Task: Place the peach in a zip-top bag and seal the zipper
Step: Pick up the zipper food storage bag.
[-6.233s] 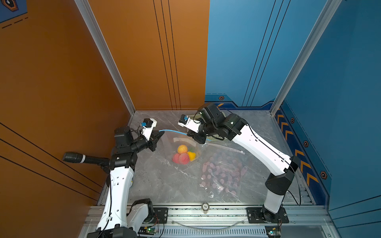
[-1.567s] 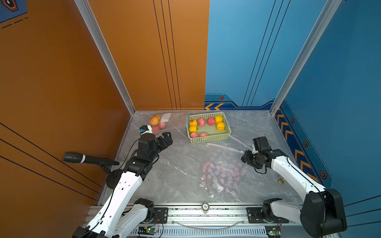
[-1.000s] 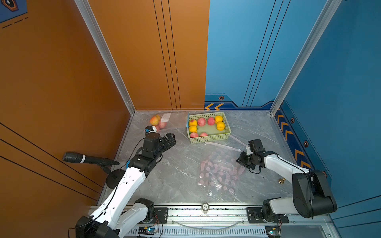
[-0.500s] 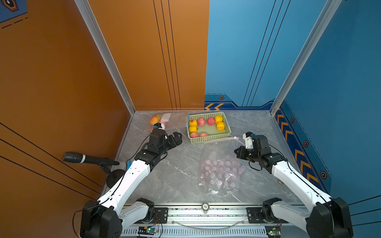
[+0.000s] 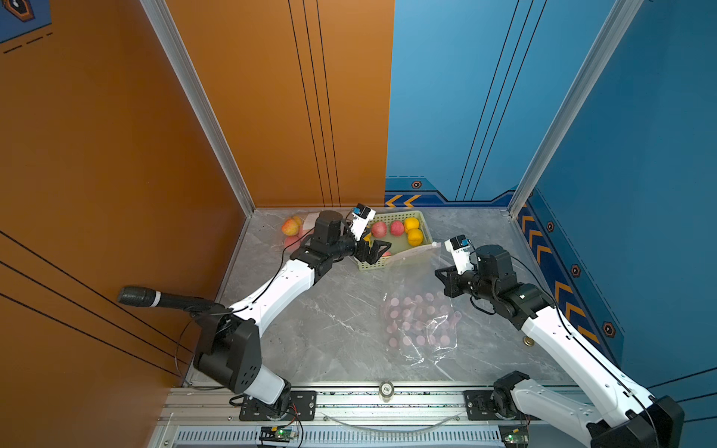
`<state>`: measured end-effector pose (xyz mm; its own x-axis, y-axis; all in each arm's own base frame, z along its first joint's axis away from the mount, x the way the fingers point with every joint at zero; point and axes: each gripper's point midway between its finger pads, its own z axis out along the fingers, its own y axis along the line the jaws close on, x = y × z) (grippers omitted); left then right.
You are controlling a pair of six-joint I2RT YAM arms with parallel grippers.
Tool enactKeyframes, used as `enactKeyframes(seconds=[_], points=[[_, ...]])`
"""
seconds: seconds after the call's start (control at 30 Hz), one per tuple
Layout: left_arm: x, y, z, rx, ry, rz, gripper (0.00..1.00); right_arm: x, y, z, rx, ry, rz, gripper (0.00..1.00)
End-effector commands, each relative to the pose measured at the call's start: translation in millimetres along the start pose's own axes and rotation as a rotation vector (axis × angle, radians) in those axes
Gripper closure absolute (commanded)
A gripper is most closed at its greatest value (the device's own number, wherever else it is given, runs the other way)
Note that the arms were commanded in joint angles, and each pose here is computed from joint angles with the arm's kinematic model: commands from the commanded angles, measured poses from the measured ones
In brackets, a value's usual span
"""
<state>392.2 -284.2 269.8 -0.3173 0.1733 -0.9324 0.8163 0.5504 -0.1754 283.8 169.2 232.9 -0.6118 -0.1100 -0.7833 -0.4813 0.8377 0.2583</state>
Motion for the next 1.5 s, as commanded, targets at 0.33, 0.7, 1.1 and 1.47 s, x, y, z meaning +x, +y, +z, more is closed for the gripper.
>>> enactKeyframes(seconds=[0.33,0.7,1.1,1.47], points=[[19,-38,63,0.329,0.104,0.312,0.07,-13,12,-23,-0.015,-0.040,-0.098,1.00],[56,-51,82,0.433,0.233,0.324,0.18,-16,14,-18,-0.020,-0.044,-0.095,1.00],[57,-59,76,0.473,0.255,0.341,0.81,-14,7,-10,0.010,-0.037,-0.080,1.00],[37,-71,49,0.462,0.219,0.365,1.00,-19,-1,-5,0.048,-0.048,-0.063,1.00]])
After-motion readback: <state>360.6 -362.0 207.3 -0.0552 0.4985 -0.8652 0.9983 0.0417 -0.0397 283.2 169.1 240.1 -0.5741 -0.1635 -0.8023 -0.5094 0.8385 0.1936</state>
